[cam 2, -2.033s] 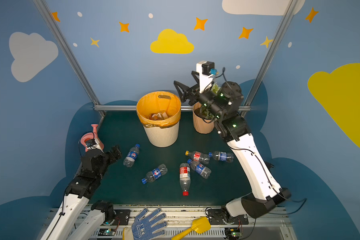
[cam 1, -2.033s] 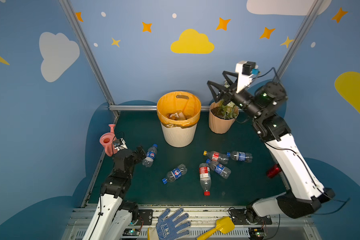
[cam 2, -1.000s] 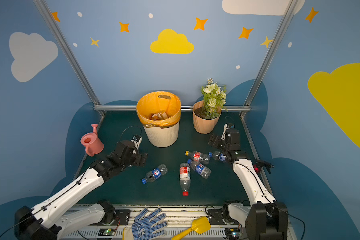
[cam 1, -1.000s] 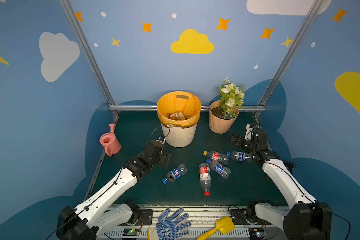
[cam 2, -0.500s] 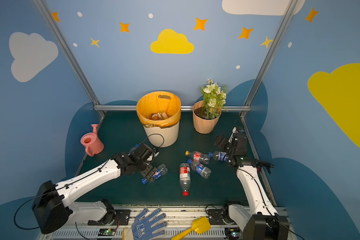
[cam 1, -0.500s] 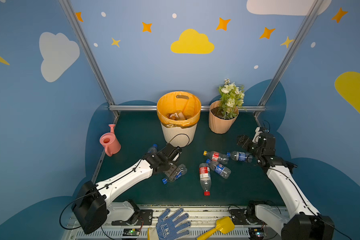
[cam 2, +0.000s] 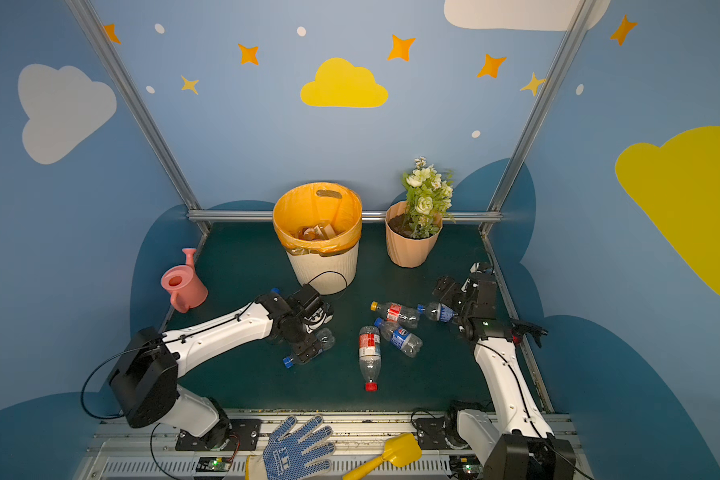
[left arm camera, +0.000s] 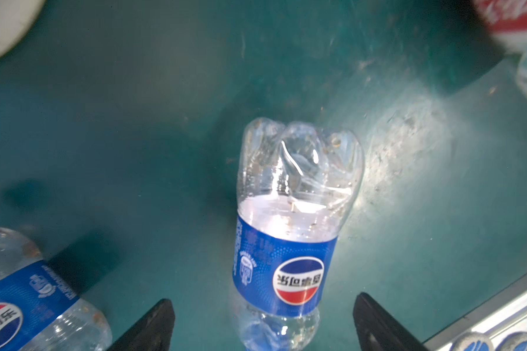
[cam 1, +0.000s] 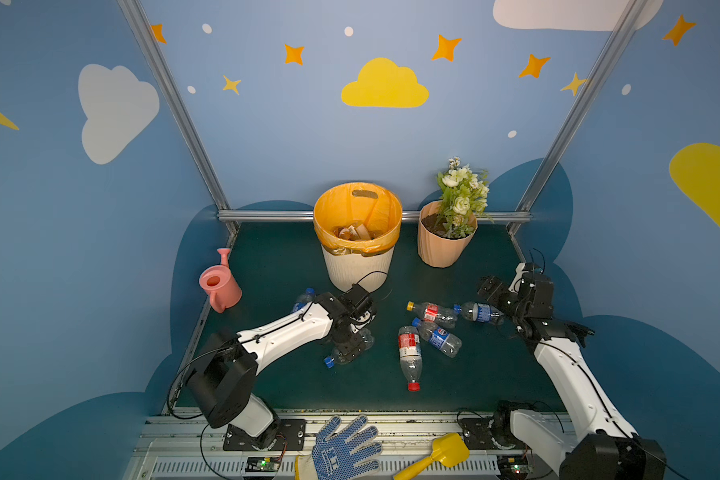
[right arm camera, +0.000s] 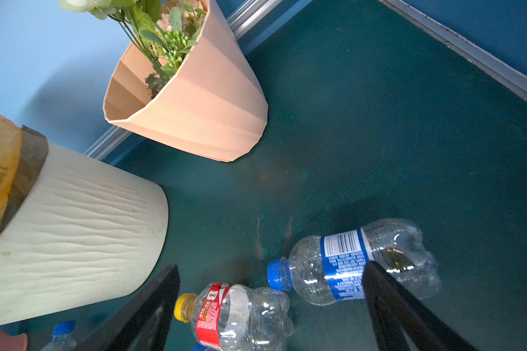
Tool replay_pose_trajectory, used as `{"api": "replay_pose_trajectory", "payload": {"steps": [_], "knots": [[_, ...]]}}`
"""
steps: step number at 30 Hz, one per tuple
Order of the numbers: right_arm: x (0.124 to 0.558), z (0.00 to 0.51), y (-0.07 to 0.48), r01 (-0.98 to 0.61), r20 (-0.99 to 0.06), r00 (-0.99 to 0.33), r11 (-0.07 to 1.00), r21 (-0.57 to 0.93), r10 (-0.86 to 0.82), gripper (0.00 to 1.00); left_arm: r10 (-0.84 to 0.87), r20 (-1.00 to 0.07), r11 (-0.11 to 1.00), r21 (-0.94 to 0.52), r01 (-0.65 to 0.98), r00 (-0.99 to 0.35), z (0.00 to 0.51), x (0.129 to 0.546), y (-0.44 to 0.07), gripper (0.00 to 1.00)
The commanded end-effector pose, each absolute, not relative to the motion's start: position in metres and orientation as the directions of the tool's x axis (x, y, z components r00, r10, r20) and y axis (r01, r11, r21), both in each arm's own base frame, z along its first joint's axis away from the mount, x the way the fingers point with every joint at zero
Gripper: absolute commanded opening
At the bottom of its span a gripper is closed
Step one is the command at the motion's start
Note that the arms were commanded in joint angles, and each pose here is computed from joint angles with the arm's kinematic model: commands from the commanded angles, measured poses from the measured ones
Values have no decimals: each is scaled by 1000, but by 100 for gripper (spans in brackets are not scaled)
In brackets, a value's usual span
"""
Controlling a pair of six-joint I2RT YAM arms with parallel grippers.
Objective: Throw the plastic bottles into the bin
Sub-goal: 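Lower the left gripper onto the crushed Pepsi bottle while the right moves to the bottles, then close the left gripper on the crushed Pepsi bottle and lift it toward the bin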
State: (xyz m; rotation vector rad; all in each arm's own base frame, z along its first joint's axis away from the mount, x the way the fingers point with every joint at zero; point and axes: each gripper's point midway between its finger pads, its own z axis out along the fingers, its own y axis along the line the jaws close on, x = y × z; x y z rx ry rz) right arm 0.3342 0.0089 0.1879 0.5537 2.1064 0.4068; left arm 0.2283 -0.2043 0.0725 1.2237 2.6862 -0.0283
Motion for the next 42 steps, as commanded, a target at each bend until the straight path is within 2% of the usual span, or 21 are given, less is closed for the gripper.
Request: {"api": "replay_pose_trajectory", "payload": {"steps": [1, 14, 19, 23, 29, 35, 42], "knots": [[332, 190, 6, 238, -689, -478, 835, 496, 545, 93, 781, -148, 617, 30, 787, -607, 70, 224, -210, 90], [323, 184, -5, 267, -689, -442, 818, 510, 574, 93, 813, -19, 582, 16, 813, -581, 32, 226, -216, 72], [321, 181, -8, 283, -680, -440, 809, 515, 587, 93, 818, -23, 576, 40, 817, -575, 31, 232, -219, 53], [321, 179, -9, 285, -674, -442, 805, 521, 592, 93, 812, -76, 583, 53, 811, -579, 41, 236, -224, 48], [324, 178, -7, 281, -662, -443, 795, 538, 605, 93, 774, -236, 618, 82, 782, -587, 78, 248, -233, 46], [327, 177, -4, 273, -647, -450, 784, 557, 616, 93, 673, -488, 687, 136, 714, -556, 145, 269, -234, 47], [339, 187, 24, 123, -632, -505, 773, 622, 589, 93, 484, -781, 787, 191, 586, -395, 248, 287, -223, 49]]}}
